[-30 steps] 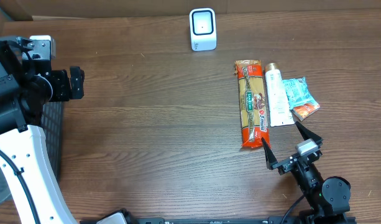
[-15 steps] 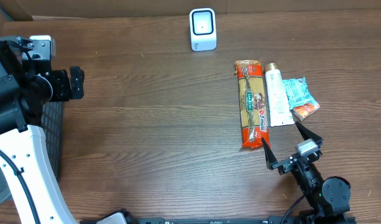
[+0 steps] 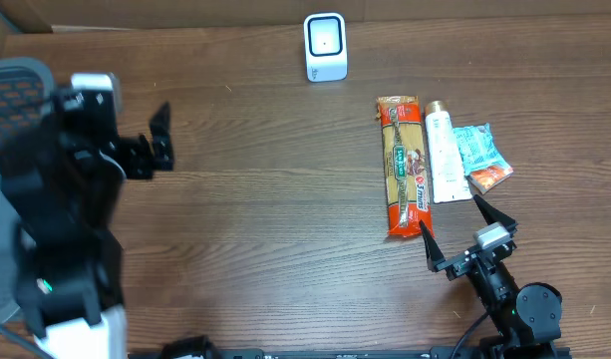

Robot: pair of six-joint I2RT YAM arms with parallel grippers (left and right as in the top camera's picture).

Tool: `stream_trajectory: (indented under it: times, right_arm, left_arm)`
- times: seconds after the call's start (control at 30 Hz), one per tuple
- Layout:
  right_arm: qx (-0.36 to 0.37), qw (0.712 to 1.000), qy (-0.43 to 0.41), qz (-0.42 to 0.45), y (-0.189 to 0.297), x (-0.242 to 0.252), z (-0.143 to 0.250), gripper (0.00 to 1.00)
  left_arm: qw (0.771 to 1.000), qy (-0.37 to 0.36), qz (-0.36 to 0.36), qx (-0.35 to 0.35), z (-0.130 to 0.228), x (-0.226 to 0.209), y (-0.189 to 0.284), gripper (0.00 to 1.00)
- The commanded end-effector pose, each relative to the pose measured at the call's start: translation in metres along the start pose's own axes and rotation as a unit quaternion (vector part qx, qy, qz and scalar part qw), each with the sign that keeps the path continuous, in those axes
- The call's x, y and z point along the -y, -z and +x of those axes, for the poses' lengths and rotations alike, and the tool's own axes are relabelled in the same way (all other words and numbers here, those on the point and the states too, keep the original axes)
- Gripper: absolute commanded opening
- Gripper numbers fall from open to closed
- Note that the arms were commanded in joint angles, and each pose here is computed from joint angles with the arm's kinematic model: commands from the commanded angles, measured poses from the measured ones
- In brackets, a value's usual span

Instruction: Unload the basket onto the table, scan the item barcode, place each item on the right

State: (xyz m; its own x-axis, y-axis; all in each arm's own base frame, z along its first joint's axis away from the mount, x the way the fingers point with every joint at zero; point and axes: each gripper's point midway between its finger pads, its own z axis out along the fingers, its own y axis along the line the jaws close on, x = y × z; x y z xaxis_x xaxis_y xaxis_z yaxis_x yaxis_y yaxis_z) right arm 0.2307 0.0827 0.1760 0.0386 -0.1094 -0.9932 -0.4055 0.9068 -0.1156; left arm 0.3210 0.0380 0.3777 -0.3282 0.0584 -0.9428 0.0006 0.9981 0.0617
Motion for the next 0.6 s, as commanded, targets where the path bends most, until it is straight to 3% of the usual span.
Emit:
stream_trajectory:
  times: [0.0, 0.33, 0.57]
  right_arm:
    - [0.003, 1.000, -0.001, 0.002, 0.000, 0.001, 0.001, 1.00]
    - [0.003, 1.000, -0.001, 0.002, 0.000, 0.001, 0.001, 1.00]
    - [0.003, 1.000, -0.001, 0.002, 0.000, 0.001, 0.001, 1.00]
  left_arm:
    - [0.998, 0.059, 0.020, 0.008, 0.043, 0.020, -0.001, 1.00]
    - [0.988, 0.058, 0.034, 0.137, 0.125, 0.041, 0.009, 1.00]
    - [0.986, 0.062, -0.018, 0.156, 0.178, 0.034, 0.005, 1.00]
